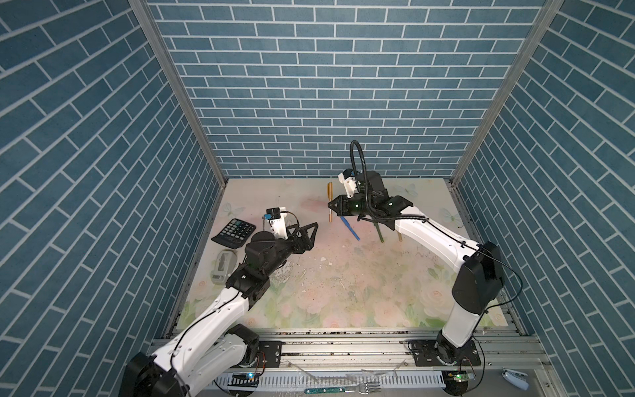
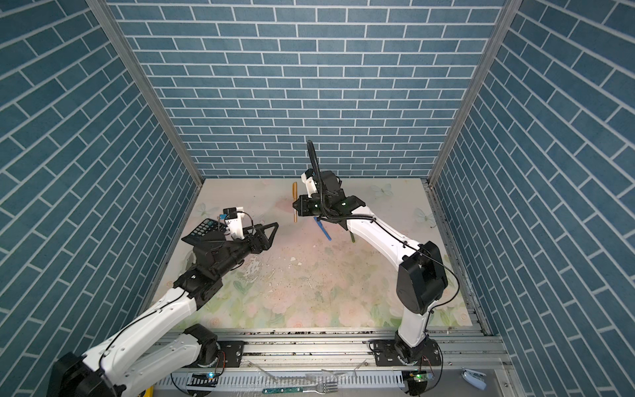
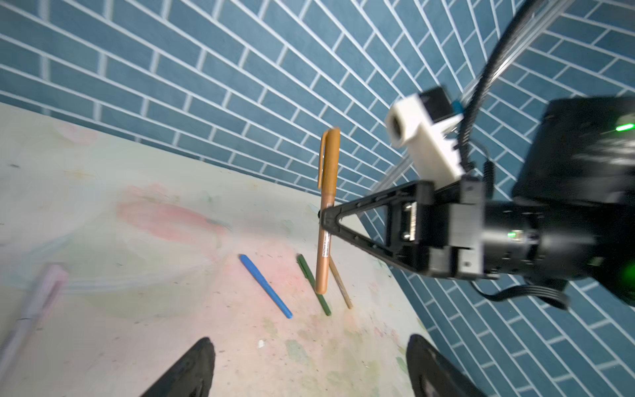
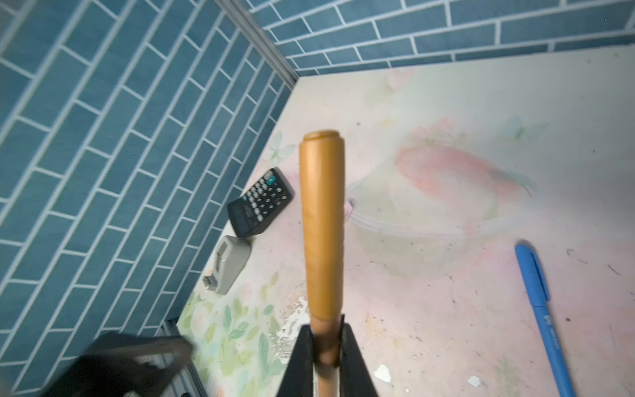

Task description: Insert the pens into the pen caps

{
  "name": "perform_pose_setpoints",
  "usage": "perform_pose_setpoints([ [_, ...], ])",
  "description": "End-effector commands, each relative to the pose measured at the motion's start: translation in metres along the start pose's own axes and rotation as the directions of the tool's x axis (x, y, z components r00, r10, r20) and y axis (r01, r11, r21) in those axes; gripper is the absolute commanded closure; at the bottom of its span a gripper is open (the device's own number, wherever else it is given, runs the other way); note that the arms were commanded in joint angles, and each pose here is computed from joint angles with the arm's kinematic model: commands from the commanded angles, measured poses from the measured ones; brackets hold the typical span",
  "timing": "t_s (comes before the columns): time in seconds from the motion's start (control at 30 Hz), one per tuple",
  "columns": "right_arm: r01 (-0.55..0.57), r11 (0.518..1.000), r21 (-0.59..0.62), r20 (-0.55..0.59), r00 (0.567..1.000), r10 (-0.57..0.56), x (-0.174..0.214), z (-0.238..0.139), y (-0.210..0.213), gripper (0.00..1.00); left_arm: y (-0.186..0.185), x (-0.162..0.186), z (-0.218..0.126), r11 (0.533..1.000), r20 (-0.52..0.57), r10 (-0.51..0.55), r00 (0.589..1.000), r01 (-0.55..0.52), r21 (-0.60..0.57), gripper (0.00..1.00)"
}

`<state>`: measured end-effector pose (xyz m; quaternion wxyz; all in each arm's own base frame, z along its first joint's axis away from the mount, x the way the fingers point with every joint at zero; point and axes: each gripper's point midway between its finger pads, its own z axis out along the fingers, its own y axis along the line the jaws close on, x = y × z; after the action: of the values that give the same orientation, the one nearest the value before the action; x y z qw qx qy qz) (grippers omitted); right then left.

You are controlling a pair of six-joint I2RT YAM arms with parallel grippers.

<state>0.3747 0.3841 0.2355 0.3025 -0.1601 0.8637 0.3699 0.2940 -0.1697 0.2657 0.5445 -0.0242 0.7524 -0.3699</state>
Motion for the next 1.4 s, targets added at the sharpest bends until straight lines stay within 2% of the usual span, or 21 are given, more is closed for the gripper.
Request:
perform_pose_setpoints([
  [0.0, -0.067, 0.988, 0.137, -0.144, 0.986, 0.087, 0.052, 0.043, -0.052, 0.90, 0.036, 0.009, -0.022, 0.987, 0.022, 0.008, 1.000, -0.004, -0.160, 0.09],
  [0.17, -0.060, 0.970, 0.238, -0.254, 0.960, 0.122, 0.092, 0.080, -0.090, 0.89, 0.040, 0.016, -0.036, 0.987, 0.019, 0.016, 1.000, -0.013, -0.163, 0.09],
  [0.33, -0.022, 0.951, 0.309, -0.330, 0.935, 0.129, 0.119, 0.096, -0.111, 0.85, 0.035, 0.017, -0.035, 0.991, 0.015, 0.016, 1.000, -0.013, -0.130, 0.09],
  [0.43, -0.015, 0.935, 0.355, -0.375, 0.913, 0.157, 0.136, 0.102, -0.123, 0.78, 0.032, 0.017, -0.031, 0.993, 0.013, 0.014, 1.000, -0.013, -0.113, 0.09],
  [0.5, 0.007, 0.923, 0.384, -0.380, 0.913, 0.151, 0.140, 0.101, -0.127, 0.67, 0.031, 0.016, -0.029, 0.994, 0.011, 0.011, 1.000, -0.010, -0.106, 0.09],
  [0.67, 0.063, 0.895, 0.441, -0.376, 0.919, 0.120, 0.131, 0.089, -0.130, 0.59, 0.030, 0.016, -0.026, 0.995, 0.008, 0.007, 1.000, -0.006, -0.102, 0.09],
  [0.8, 0.059, 0.926, 0.372, -0.328, 0.942, 0.072, 0.102, 0.072, -0.098, 0.58, 0.024, 0.006, -0.028, 0.994, 0.018, 0.025, 1.000, -0.023, -0.104, 0.09],
  [0.93, 0.076, 0.948, 0.309, -0.225, 0.974, -0.005, 0.056, 0.033, -0.059, 0.55, 0.014, -0.015, -0.037, 0.983, -0.010, 0.111, 0.994, -0.111, -0.148, 0.08],
  [0.97, 0.087, 0.961, 0.264, -0.204, 0.978, -0.032, 0.047, 0.020, -0.044, 0.54, 0.012, -0.020, -0.040, 0.975, -0.032, 0.144, 0.989, -0.147, -0.166, 0.01],
  [1.03, 0.122, 0.964, 0.235, -0.146, 0.985, -0.089, 0.030, -0.008, -0.028, 0.51, 0.008, -0.028, -0.045, 0.952, -0.095, 0.225, 0.970, -0.239, -0.191, 0.00],
  [1.1, 0.163, 0.965, 0.206, -0.072, 0.986, -0.151, 0.016, -0.039, -0.013, 0.44, 0.019, -0.037, -0.054, 0.908, -0.154, 0.264, 0.952, -0.299, -0.293, 0.01],
  [1.13, 0.181, 0.963, 0.202, -0.036, 0.984, -0.177, 0.012, -0.054, -0.008, 0.38, 0.028, -0.043, -0.060, 0.875, -0.176, 0.268, 0.947, -0.316, -0.366, 0.00],
  [1.17, 0.205, 0.955, 0.214, 0.012, 0.977, -0.212, 0.006, -0.074, -0.004, 0.23, 0.039, -0.049, -0.066, 0.836, -0.194, 0.267, 0.944, -0.327, -0.440, 0.00],
  [1.2, 0.239, 0.944, 0.227, 0.034, 0.967, -0.253, 0.003, -0.087, -0.002, 0.14, 0.045, -0.052, -0.069, 0.809, -0.212, 0.265, 0.941, -0.337, -0.482, 0.00],
  [1.23, 0.225, 0.935, 0.275, 0.077, 0.964, -0.255, 0.000, -0.101, -0.006, 0.01, 0.051, -0.055, -0.070, 0.777, -0.232, 0.279, 0.932, -0.360, -0.515, 0.00],
  [1.27, 0.184, 0.921, 0.344, 0.120, 0.964, -0.237, 0.001, -0.111, -0.020, 0.01, 0.058, -0.057, -0.070, 0.747, -0.238, 0.293, 0.926, -0.377, -0.548, 0.00],
  [1.33, 0.191, 0.856, 0.480, 0.153, 0.943, -0.297, 0.005, -0.126, -0.050, 0.01, 0.069, -0.059, -0.060, 0.709, -0.212, 0.345, 0.914, -0.402, -0.579, 0.01],
  [1.37, 0.190, 0.808, 0.557, 0.171, 0.927, -0.335, 0.005, -0.137, -0.066, 0.01, 0.070, -0.059, -0.051, 0.691, -0.206, 0.426, 0.881, -0.463, -0.555, 0.00],
])
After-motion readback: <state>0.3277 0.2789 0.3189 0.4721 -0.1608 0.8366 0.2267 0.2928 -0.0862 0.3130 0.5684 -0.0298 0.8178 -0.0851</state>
